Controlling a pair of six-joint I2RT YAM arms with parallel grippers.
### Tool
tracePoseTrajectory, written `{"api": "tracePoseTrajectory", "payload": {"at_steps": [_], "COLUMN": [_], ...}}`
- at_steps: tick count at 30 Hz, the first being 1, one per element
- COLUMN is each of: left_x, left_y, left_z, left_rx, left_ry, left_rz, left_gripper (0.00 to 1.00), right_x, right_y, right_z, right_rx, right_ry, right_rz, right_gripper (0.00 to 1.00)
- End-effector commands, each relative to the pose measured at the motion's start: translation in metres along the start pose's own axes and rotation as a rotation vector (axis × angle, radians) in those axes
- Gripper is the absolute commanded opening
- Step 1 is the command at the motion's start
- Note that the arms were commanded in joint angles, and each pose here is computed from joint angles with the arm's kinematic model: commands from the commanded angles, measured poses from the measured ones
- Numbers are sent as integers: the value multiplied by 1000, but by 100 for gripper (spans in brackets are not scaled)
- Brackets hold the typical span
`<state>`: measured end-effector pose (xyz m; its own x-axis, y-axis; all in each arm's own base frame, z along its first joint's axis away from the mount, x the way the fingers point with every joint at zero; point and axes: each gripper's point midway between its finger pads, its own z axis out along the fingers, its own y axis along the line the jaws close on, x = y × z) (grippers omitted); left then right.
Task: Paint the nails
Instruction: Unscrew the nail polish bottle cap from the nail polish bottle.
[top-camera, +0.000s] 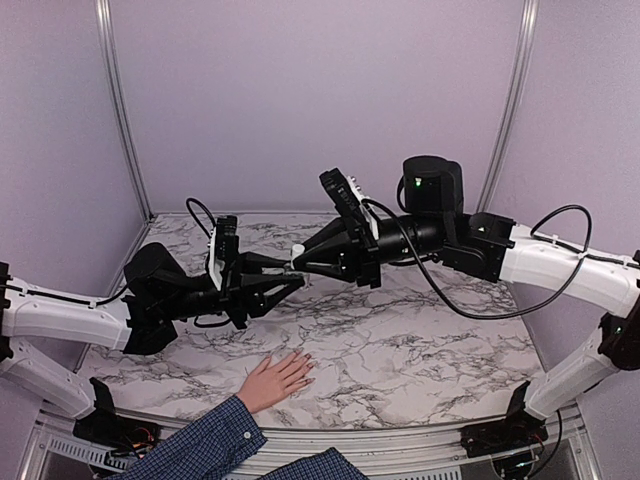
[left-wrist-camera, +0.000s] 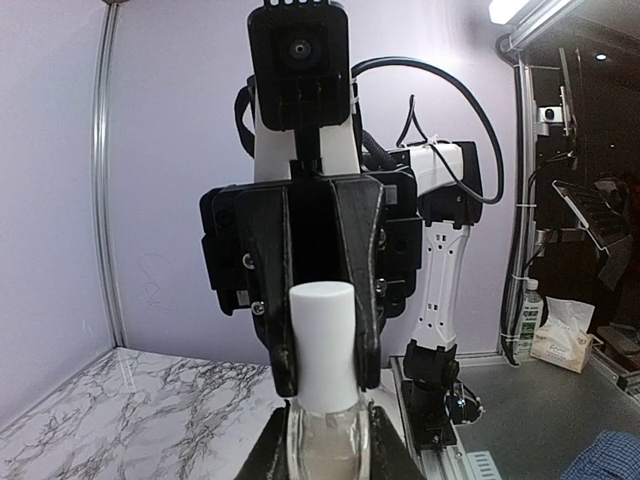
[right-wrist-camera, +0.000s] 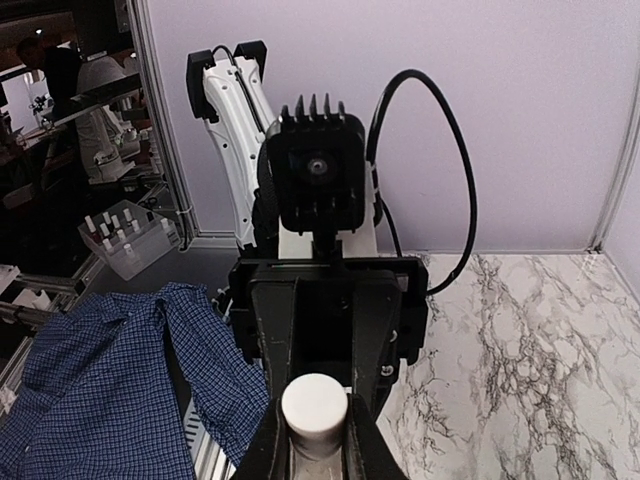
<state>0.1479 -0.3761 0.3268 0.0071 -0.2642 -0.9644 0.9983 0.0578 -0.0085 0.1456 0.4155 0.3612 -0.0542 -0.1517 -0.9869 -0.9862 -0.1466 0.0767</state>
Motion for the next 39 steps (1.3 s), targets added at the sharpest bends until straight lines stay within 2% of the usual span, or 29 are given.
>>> {"api": "tracePoseTrajectory", "payload": {"at_steps": [1,3,7,12,20,26,39], "left_x": [-16,-16,-11,-3,4,9,27], "left_y": [-21,-15,0,27,53,71,95], "left_z": [4,3,-3,-11,-22,-29,-39], "left_rx": [93,54,-46,-191,-344,-449,-581], "left_ry": [-35,-38,-35,-23,-12,12,71], "left_rz": [45,55,70,84,87,88,101], "left_gripper": [0,0,0,0,0,0,0], "right_x": [-17,-16,-18,-20,-15,-20,-10], "right_y": [9,8,8,-7,-64,-82,-107], "right_z": [-1,-2,-4,-7,-18,-30,-31], "right_rx": [-29,-23,-8,90,387,487,600], "right_ry": [-58,-60,-75,-76,-57,-80,-38], "right_rz": [-49,-47,-37,12,144,190,287], "right_gripper": [15,29,49,63,72,84,84]}}
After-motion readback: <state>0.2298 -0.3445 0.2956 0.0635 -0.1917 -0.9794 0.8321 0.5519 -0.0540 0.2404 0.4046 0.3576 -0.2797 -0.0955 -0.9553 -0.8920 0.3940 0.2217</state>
